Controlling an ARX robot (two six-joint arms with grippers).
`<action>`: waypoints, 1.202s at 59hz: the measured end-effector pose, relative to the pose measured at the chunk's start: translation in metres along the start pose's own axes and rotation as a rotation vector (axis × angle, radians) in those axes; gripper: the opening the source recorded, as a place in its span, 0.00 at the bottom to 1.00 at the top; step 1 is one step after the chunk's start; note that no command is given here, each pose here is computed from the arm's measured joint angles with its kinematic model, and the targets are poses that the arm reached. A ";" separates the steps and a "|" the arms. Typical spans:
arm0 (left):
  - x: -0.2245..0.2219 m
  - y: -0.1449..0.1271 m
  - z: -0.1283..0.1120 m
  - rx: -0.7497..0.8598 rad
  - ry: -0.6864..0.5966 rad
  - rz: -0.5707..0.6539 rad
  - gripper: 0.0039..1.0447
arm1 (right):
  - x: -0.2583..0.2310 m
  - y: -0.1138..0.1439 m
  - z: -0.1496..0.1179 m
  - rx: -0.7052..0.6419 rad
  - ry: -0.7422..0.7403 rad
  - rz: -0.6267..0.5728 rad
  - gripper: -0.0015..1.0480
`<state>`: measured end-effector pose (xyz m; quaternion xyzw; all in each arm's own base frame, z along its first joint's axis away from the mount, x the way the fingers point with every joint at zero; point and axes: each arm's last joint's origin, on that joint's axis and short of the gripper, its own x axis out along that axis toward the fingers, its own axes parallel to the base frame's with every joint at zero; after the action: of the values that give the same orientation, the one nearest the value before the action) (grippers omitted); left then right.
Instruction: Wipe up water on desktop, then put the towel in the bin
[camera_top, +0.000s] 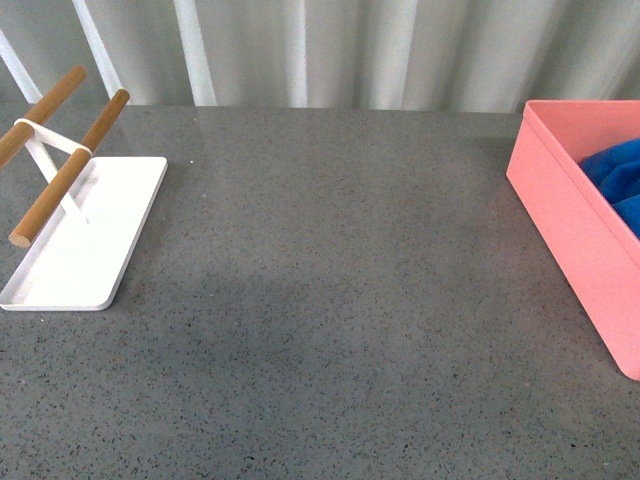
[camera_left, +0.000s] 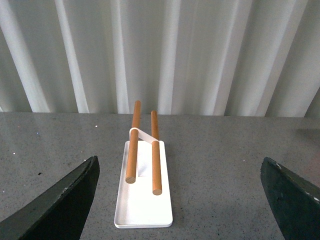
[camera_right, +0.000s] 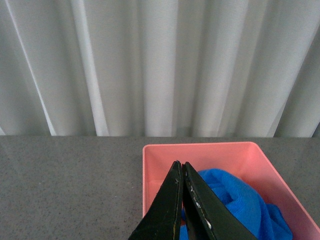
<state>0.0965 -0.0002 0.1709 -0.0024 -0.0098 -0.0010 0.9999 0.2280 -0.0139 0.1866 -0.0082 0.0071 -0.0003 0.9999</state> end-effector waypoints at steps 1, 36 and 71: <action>0.000 0.000 0.000 0.000 0.000 0.000 0.94 | -0.003 0.001 -0.001 0.000 -0.002 0.001 0.03; 0.000 0.000 0.000 0.000 0.000 0.000 0.94 | -0.080 0.014 -0.023 0.004 -0.008 0.003 0.03; 0.000 0.000 0.000 0.000 0.000 0.000 0.94 | -0.106 0.014 -0.014 0.006 -0.037 -0.001 0.03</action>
<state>0.0965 -0.0002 0.1709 -0.0022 -0.0098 -0.0010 0.9999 0.1215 -0.0002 0.1740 -0.0051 -0.0115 -0.0004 0.9999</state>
